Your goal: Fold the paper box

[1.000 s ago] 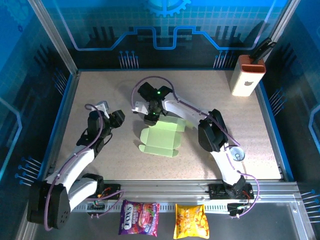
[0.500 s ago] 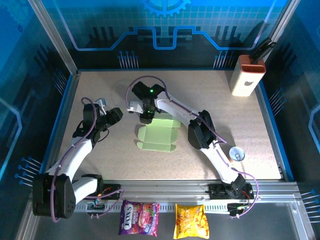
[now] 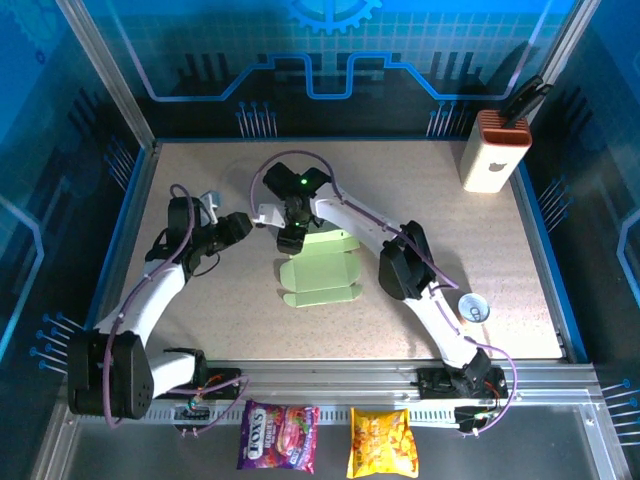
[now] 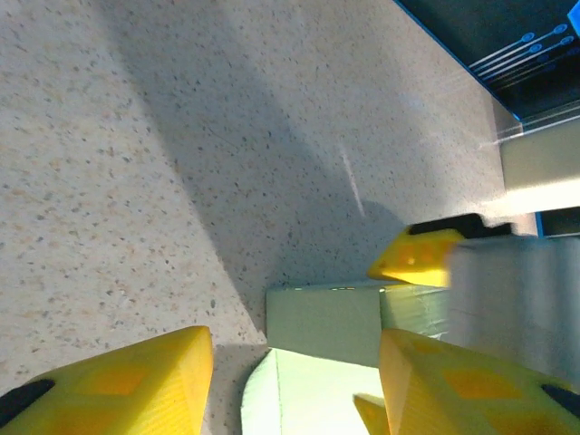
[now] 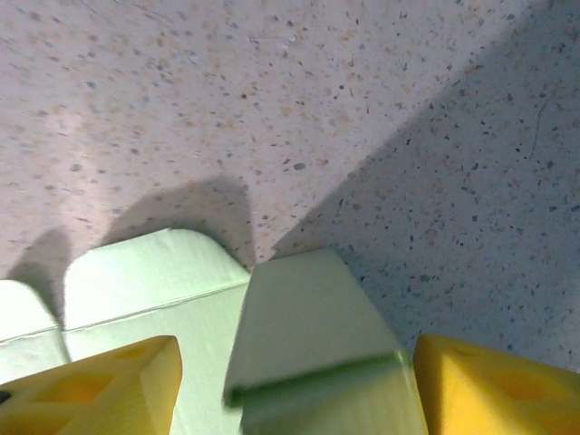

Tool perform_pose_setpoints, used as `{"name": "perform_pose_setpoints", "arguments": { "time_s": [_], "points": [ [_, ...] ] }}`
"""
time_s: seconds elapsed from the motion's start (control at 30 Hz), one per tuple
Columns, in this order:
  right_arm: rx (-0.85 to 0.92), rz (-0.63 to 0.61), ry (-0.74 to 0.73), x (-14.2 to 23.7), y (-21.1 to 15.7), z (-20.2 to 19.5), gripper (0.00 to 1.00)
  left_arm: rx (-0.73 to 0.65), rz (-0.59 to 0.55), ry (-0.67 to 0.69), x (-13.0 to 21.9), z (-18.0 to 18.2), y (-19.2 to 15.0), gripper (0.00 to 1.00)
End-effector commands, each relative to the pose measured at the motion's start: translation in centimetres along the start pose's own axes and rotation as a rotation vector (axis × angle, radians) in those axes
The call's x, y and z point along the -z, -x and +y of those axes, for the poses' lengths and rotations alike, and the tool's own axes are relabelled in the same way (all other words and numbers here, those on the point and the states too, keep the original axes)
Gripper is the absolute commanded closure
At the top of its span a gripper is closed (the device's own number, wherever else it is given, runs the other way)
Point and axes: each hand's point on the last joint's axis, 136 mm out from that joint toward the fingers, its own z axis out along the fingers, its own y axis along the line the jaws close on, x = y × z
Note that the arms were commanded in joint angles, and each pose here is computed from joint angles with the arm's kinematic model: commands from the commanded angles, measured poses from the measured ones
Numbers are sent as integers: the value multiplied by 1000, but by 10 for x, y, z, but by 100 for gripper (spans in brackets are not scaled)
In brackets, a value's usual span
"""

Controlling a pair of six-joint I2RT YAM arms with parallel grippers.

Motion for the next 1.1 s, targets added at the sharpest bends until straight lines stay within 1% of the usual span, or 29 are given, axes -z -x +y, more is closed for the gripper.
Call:
{"name": "perform_pose_setpoints", "arguments": {
  "time_s": [0.0,0.13,0.23,0.3,0.4,0.47,0.57,0.8,0.97,1.07],
  "points": [
    [-43,-153,11,51,18,4,30,8,63,-61,-6,-22,-5,48],
    [-132,-253,-8,76,14,-2,30,-6,119,-57,-20,-34,-15,48],
    [-274,-324,-25,92,-2,-15,33,-12,165,-60,-33,-44,-25,48],
    [-408,-352,-27,99,-20,-27,38,-16,191,-69,-42,-51,-31,48],
    [-623,-357,-27,102,-55,-45,50,-19,215,-75,-55,-58,-37,48],
    [-744,-350,-22,97,-78,-54,57,-21,225,-78,-62,-62,-38,49],
    [-855,-344,7,88,-99,-57,60,-24,257,-93,-74,-66,-42,54],
    [-939,-333,25,77,-114,-53,62,-42,306,-111,-94,-74,-41,63],
    [-968,-319,10,75,-121,-50,62,-58,318,-115,-101,-76,-39,65],
    [-973,-331,-4,81,-121,-50,62,-77,315,-83,-98,-72,-39,63]
  ]
}}
